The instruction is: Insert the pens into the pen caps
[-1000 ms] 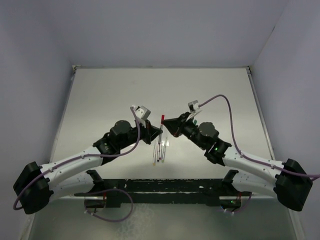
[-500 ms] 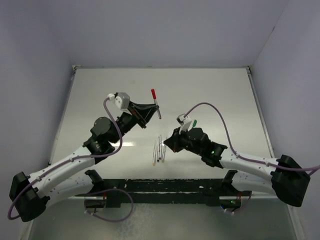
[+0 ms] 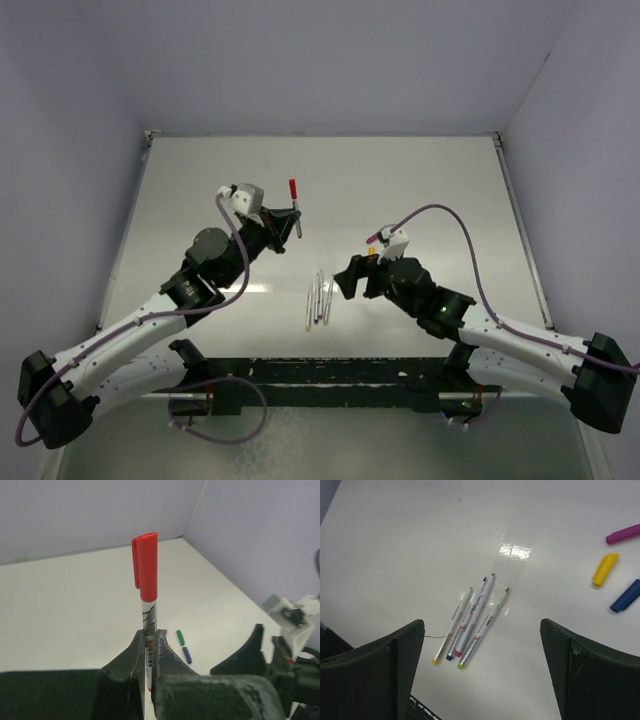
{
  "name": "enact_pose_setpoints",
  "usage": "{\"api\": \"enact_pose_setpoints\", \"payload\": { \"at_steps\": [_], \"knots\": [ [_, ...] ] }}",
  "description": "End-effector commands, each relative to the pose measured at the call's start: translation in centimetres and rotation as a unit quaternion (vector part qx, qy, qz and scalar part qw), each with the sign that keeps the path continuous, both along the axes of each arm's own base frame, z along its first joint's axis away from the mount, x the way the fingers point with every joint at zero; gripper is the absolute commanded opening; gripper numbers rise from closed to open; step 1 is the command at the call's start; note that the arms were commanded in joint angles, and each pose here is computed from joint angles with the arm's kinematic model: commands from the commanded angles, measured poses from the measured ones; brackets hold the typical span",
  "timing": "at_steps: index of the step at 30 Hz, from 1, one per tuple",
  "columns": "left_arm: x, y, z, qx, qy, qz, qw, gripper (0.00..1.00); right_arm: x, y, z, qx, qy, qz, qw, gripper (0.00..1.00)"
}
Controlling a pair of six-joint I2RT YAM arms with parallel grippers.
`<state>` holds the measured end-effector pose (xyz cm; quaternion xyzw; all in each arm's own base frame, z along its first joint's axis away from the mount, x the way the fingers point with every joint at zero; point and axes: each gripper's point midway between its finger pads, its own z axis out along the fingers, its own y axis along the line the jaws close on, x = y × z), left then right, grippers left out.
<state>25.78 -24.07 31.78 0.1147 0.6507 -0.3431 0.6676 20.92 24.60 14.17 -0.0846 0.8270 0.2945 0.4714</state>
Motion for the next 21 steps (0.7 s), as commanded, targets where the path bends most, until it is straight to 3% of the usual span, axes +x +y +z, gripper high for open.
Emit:
{"api": "enact_pose_setpoints", "payload": {
  "at_steps": [1,9,15,21],
  "knots": [
    [3.0,1.6,-3.5,0.062,0.063,0.059,0.994,0.0,2.4,-2.7,2.0,-0.024,-0.029,-0.096,0.995,1.0],
    [6.2,3.1,-11.2,0.12,0.193,0.116,0.967,0.0,4.5,-5.2,5.0,-0.058,-0.07,-0.172,0.981,1.0],
    [7.8,3.3,-14.6,0.15,0.238,0.137,0.95,0.0,4.9,-6.2,6.8,-0.029,-0.092,-0.207,0.974,1.0],
    [10.3,4.2,-17.3,0.162,0.282,0.142,0.935,0.0,4.8,-6.2,5.6,-0.024,-0.09,-0.205,0.974,1.0]
  ]
}}
